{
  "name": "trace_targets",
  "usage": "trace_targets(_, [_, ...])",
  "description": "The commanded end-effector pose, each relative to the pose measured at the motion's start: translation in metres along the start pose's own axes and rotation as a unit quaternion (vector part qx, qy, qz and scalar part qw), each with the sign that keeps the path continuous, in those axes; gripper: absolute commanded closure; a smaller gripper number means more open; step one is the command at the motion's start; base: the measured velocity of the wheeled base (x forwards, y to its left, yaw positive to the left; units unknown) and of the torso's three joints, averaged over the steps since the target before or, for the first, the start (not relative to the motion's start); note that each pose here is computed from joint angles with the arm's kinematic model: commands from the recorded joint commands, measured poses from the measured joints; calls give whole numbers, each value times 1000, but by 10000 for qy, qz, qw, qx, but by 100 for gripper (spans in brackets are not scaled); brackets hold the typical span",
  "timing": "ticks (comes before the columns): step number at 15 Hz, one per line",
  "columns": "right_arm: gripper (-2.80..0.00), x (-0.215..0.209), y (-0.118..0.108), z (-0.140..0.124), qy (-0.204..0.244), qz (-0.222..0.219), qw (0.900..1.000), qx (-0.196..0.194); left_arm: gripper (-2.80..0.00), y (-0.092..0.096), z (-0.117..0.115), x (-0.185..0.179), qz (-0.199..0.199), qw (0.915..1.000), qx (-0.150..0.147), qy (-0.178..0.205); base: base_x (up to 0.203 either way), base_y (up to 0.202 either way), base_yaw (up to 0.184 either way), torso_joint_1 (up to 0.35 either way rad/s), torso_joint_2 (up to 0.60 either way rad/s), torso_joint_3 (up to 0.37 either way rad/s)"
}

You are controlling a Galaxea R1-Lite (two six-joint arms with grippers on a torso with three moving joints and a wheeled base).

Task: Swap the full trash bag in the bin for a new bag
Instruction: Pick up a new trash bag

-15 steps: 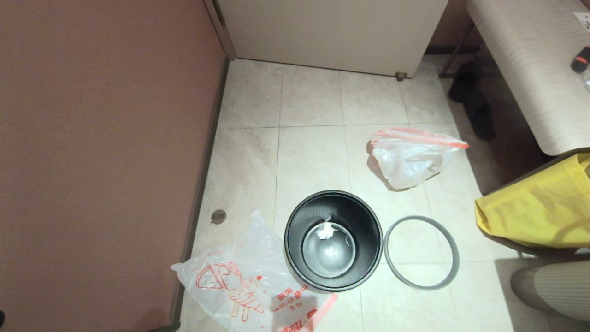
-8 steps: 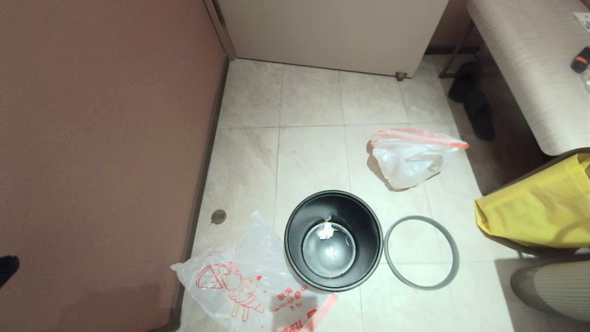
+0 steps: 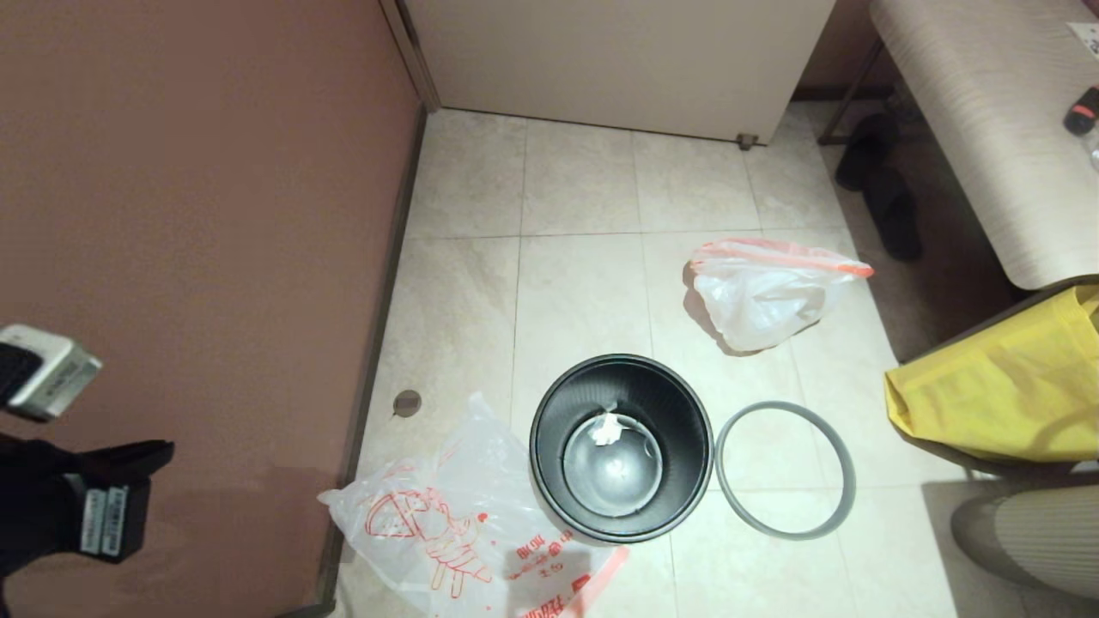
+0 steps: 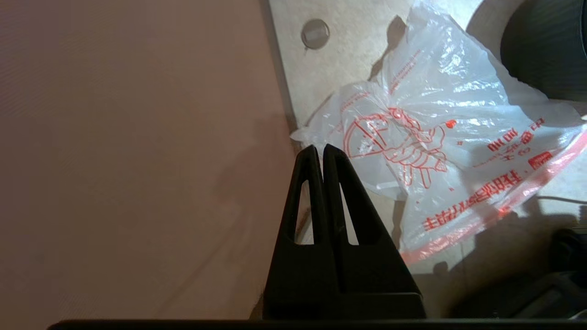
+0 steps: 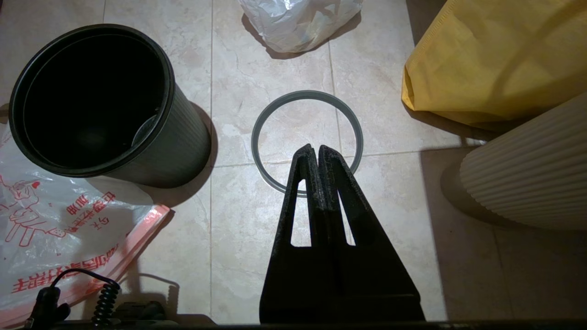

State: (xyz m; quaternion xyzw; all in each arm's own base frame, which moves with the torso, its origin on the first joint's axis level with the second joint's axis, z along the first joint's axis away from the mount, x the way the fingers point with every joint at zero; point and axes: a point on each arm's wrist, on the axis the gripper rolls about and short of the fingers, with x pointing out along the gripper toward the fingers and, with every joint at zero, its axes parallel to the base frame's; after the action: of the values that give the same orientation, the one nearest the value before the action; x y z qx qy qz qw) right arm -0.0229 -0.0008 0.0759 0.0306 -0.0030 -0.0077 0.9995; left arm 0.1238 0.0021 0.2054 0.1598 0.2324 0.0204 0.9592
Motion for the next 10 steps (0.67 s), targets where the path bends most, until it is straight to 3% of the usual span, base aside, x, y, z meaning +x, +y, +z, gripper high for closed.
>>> trace_targets(1, [0, 0, 0, 0, 5, 1, 10000, 1, 0, -10, 2, 43, -273, 9977, -129, 612, 0, 0, 0, 0, 0, 0])
trace_targets(5, [0, 0, 0, 0, 5, 1, 10000, 1, 0, -40, -13, 114, -535, 9900, -414, 1237, 0, 0, 0, 0, 0, 0])
trace_targets(7, [0, 0, 0, 0, 5, 1, 10000, 1, 0, -59, -34, 162, -443, 9842, -360, 1674, 0, 0, 0, 0, 0, 0])
trace_targets(10, [0, 0, 0, 0, 5, 1, 10000, 1, 0, -83, -66, 222, -332, 9808, -25, 1921, 0, 0, 0, 0, 0, 0])
